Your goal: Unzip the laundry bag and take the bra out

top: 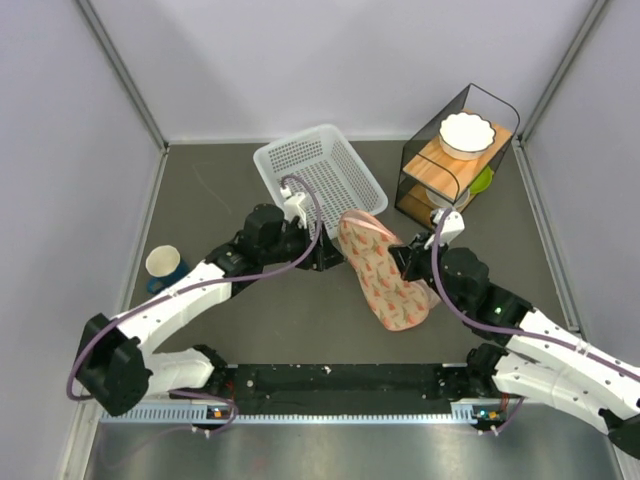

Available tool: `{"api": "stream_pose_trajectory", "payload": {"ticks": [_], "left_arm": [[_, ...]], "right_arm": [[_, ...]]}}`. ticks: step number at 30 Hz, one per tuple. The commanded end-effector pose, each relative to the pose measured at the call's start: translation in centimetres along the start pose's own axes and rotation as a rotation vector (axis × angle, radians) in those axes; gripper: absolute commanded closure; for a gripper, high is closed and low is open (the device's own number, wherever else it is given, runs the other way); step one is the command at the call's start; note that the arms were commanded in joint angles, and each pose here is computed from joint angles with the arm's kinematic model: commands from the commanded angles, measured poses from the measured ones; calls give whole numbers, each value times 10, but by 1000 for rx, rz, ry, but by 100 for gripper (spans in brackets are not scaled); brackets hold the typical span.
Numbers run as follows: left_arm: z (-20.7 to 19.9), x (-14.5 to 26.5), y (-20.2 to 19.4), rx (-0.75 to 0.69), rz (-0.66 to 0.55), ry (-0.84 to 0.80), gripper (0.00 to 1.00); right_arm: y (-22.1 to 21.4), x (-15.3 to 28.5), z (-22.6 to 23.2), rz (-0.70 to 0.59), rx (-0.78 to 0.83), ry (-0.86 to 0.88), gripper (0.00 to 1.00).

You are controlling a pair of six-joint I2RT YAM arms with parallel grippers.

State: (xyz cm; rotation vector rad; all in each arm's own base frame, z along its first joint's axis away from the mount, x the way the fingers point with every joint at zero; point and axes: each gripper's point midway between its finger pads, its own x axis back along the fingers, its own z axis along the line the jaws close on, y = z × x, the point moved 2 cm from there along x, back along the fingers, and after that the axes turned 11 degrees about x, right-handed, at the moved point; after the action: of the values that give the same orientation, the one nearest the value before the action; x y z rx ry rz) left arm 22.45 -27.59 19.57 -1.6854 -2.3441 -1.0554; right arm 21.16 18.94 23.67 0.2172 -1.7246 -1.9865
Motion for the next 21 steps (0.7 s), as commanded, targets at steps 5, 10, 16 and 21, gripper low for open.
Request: {"api": "stream_pose_trajectory", "payload": {"ticks": [5, 10, 16, 21], "left_arm": [[-26, 7, 20, -10, -68, -54, 21], [-64, 0, 25, 36, -68, -117, 8], [-97, 0, 37, 55, -150, -124, 11], [-88, -10, 50, 75, -192, -13, 18]], "right_arm": [[21, -7, 12, -44, -57, 34, 100], [16, -7, 14, -24, -48, 47, 100], [15, -6, 15, -21, -45, 58, 100], [16, -5, 16, -25, -40, 67, 100]]}}
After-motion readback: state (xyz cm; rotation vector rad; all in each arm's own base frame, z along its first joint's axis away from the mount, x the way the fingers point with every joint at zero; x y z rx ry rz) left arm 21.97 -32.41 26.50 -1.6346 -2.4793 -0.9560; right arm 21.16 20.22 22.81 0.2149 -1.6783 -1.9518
